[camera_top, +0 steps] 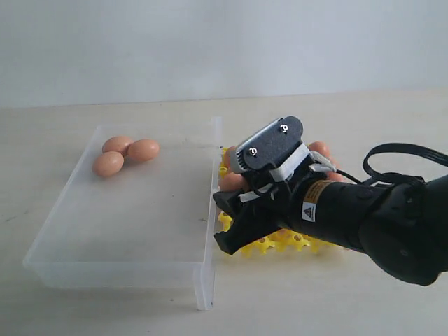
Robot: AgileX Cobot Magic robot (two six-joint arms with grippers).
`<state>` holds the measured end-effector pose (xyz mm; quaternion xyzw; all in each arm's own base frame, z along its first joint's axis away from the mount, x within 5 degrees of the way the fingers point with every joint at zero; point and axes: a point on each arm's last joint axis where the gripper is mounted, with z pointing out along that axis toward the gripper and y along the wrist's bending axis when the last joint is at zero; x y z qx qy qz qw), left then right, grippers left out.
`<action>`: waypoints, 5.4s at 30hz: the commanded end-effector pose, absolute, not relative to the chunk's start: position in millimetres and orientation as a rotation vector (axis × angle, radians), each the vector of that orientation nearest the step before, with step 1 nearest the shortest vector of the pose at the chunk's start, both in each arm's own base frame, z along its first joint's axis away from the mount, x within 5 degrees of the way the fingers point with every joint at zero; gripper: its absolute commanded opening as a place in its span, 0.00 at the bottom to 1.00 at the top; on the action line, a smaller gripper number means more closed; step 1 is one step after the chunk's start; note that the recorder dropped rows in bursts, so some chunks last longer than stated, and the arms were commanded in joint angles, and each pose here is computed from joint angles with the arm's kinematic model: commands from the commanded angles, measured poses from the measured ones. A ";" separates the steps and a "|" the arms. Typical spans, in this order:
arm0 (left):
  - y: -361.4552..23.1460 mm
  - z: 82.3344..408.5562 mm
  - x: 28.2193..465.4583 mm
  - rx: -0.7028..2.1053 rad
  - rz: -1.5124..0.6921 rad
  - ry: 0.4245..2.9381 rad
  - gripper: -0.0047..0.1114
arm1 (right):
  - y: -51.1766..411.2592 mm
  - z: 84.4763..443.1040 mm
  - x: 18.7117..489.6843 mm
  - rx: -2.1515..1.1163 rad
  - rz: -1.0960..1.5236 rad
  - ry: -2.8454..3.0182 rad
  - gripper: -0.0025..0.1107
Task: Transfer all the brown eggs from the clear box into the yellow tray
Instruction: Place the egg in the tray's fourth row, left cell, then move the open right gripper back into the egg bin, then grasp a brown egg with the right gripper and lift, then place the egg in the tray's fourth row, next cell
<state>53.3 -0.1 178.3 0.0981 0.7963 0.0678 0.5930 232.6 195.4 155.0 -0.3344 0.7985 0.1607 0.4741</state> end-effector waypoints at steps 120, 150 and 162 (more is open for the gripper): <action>-0.3 180.5 53.0 0.223 0.154 1.836 0.04 | 368.5 109.1 437.4 -1.630 -0.063 1.784 0.02; -0.3 180.5 53.0 0.223 0.154 1.836 0.04 | 180.0 200.2 246.5 -0.584 0.432 1.895 0.02; -0.3 180.5 53.0 0.223 0.154 1.836 0.04 | 138.9 148.0 212.6 -0.415 0.397 2.073 0.02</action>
